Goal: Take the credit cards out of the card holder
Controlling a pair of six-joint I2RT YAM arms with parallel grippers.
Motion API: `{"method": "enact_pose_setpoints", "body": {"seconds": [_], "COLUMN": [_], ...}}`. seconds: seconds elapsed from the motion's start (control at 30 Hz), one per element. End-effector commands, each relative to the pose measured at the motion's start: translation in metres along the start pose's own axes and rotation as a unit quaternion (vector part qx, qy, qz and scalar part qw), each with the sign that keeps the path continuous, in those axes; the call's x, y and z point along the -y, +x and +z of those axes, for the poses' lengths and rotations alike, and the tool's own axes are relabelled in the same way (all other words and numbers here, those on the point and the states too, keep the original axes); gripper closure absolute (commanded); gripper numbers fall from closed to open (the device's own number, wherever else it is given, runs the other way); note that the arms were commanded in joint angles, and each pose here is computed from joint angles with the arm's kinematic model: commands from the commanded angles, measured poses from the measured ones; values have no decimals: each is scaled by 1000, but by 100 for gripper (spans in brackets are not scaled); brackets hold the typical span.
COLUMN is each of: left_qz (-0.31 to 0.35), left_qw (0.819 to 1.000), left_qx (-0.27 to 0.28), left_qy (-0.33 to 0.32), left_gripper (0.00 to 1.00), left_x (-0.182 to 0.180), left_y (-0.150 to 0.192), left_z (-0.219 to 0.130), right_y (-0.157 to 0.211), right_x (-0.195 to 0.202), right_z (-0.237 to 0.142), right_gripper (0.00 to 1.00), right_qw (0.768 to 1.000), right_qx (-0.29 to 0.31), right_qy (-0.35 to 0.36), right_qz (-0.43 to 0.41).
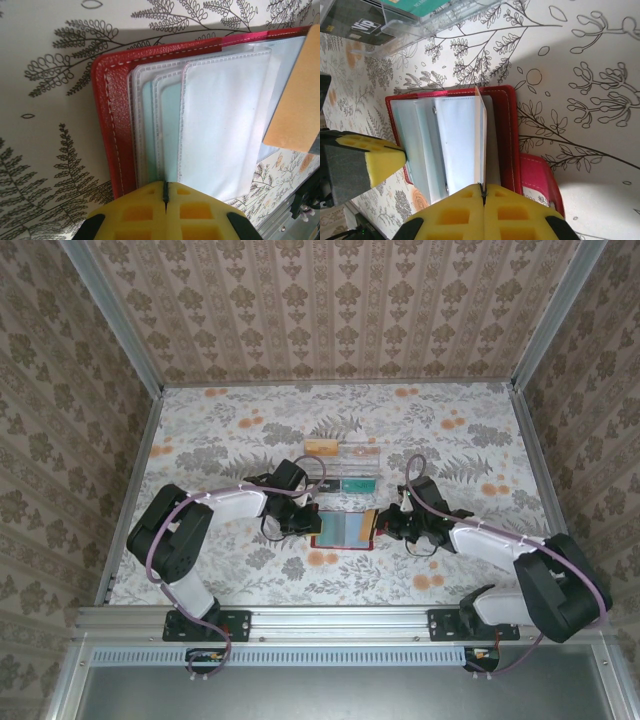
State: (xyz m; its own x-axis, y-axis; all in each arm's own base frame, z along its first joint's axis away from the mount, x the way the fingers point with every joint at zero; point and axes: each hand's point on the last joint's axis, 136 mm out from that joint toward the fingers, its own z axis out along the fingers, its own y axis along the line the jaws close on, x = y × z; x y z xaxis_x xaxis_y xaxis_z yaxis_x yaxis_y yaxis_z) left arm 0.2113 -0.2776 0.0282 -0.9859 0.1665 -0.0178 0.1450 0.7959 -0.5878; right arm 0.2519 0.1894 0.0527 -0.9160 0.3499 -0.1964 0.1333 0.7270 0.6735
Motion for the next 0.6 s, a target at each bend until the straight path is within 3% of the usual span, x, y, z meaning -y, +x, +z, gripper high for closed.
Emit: {"method": "enact_pose_setpoints", "body": {"seconds": [0.0, 0.17, 0.4, 0.57], "left_qz": [-5, -2, -6, -18], "left_qw": [999, 1000, 998, 992], "left_qx": [-12, 4, 63, 123], "left_qy": [-29, -26, -15, -3], "left_gripper": [100, 100, 82, 58], "left_x": [-13, -8, -5, -6], "left_y": [8, 0, -21, -33], "left_z": [2, -8, -49, -88], "right_y": [5, -4, -20, -29], "right_x": [1, -14, -48, -75], "right_z": [-12, -30, -53, -58], "right_gripper": [99, 99, 100, 100], "right_qw": [1000, 999, 991, 971], "right_qx": [-7, 6, 13, -8], "right_qy": [5, 11, 8, 36], "right_qz": [-16, -51, -135, -235]}}
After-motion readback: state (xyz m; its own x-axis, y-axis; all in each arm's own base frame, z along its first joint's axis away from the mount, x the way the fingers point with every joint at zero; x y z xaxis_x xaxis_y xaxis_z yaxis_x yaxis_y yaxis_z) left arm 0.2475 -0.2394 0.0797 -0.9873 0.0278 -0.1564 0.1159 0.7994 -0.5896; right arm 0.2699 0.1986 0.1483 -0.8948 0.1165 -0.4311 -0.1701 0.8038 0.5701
